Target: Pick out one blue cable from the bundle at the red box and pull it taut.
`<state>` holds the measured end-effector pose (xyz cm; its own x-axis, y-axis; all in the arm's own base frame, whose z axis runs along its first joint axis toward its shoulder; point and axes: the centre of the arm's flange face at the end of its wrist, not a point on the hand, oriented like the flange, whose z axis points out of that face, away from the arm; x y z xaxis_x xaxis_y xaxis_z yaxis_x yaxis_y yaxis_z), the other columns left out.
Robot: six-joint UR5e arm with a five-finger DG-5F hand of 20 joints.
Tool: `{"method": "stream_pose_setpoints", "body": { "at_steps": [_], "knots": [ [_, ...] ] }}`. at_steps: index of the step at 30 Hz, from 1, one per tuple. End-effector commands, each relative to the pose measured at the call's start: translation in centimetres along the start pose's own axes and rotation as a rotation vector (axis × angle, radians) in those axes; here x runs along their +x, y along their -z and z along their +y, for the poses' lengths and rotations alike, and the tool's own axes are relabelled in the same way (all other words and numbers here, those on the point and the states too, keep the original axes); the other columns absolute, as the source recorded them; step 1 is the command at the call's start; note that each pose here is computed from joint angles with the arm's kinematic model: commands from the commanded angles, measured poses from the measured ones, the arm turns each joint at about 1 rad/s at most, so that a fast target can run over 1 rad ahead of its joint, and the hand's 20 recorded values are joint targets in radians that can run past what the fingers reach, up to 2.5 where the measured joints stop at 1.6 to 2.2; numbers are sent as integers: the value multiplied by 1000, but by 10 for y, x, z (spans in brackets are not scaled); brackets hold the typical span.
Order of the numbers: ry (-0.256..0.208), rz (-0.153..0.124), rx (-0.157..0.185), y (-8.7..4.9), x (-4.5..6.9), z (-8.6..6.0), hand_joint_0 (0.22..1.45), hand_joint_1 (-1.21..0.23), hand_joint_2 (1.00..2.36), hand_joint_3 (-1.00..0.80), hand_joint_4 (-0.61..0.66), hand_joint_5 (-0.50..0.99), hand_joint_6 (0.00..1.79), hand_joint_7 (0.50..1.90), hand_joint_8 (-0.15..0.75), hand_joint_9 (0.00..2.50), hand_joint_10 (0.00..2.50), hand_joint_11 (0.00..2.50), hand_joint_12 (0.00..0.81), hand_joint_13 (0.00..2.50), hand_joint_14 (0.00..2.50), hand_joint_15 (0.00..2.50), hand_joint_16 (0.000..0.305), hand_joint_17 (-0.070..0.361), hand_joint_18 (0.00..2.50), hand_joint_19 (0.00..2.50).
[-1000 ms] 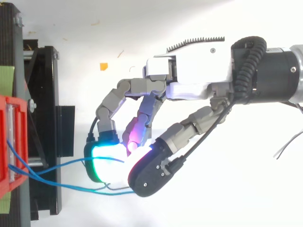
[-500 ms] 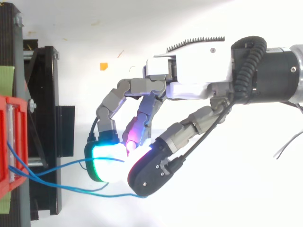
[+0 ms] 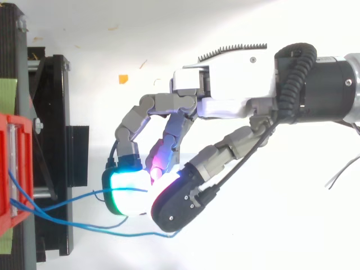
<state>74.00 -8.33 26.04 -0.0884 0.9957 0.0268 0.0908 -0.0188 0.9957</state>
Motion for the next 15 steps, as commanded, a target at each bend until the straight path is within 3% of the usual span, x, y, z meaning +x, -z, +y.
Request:
{"method": "stream_pose_setpoints", "body": {
  "at_steps": [1, 15],
  "knots": [
    [0, 0, 0, 0, 0, 0, 591, -649, 1003, -460, -45, -85, 949, 771, 267, 1150, 25, 750, 334, 882, 21, 489, 48, 109, 734, 835],
    [0, 1, -1, 0, 0, 0, 564, -545, 1000, -500, -21, -85, 916, 811, 271, 1171, 27, 744, 340, 890, 19, 482, 50, 112, 736, 852]
  ]
}}
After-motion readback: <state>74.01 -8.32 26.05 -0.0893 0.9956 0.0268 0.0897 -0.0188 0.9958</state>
